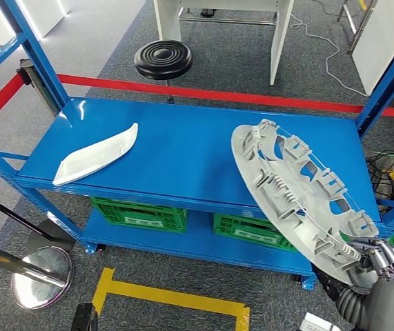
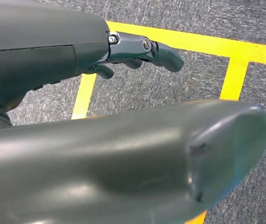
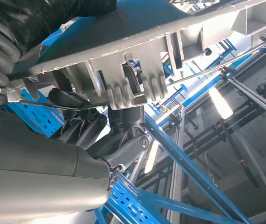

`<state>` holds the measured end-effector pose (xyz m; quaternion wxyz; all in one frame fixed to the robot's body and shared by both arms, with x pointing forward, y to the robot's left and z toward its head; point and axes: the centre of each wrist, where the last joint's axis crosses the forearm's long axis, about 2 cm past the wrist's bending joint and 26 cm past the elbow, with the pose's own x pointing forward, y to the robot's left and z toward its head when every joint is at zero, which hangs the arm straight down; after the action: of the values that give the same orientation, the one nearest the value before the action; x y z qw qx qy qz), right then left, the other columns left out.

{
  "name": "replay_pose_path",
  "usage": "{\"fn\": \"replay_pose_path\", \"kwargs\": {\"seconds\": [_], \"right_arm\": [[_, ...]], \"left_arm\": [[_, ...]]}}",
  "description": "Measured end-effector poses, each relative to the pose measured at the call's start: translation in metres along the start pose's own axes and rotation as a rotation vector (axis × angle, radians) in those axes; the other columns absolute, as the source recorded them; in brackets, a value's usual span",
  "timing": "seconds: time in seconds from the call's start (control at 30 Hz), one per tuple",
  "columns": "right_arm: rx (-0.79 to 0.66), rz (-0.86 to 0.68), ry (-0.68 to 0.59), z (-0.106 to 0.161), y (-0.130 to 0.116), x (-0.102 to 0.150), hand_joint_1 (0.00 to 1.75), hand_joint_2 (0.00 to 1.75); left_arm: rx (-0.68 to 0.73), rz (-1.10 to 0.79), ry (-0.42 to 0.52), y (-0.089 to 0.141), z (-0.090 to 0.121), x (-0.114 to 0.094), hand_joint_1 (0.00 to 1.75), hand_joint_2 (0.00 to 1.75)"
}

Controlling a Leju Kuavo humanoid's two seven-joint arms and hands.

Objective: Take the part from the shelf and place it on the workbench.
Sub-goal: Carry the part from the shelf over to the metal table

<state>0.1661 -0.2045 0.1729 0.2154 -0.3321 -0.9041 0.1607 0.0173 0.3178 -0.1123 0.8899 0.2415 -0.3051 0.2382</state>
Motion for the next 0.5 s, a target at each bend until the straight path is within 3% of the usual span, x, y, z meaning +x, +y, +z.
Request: {"fn": "replay_pose_path", "kwargs": {"seconds": [0.5], "right_arm": [[0.007, -0.003, 0.006, 0.0017, 0.0017, -0.0007, 1.75, 1.75]], "left_arm": [[-0.006, 0.006, 0.008, 0.0012, -0.0008, 0.0003, 0.0, 0.0]]}}
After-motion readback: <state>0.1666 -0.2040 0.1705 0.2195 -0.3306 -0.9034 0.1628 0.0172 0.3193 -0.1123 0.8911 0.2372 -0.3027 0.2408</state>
